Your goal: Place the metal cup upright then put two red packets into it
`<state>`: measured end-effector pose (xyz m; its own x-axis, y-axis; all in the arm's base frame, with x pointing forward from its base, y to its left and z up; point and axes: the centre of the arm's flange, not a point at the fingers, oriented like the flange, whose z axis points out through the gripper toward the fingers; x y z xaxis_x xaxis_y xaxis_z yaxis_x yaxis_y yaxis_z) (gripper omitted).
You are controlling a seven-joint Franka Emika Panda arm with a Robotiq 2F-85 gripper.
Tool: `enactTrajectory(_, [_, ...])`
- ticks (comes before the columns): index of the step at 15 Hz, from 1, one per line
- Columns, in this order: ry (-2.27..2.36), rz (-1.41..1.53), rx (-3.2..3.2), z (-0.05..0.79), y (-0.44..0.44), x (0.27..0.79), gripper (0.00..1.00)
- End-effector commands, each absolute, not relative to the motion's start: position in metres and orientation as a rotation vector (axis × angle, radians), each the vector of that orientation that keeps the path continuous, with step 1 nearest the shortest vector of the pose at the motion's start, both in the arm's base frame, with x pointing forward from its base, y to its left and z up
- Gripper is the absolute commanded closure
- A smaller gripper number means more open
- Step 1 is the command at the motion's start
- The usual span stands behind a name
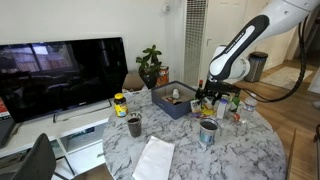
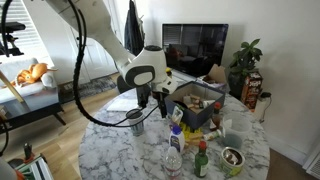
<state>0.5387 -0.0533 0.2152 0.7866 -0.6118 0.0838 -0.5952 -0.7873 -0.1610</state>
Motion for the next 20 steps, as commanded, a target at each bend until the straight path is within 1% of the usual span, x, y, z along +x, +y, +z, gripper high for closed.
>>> enactTrajectory(1, [1.174, -0.189, -2.852, 0.173, -0.054, 0.563, 0.00])
enactTrajectory(6, [1.286, -0.138, -2.816, 0.136, -0.057, 0.580, 0.01])
enactTrajectory(13, [1.211, -0.150, -2.941, 0.103, -0.065, 0.597, 0.15])
enactTrajectory(15, [1.201, -0.140, -2.978, 0.099, -0.071, 0.599, 0.15])
enactTrajectory(16, [1.197, -0.141, -2.985, 0.097, -0.073, 0.600, 0.14])
enactTrajectory(20, [1.167, -0.117, -3.006, 0.091, -0.072, 0.603, 0.26])
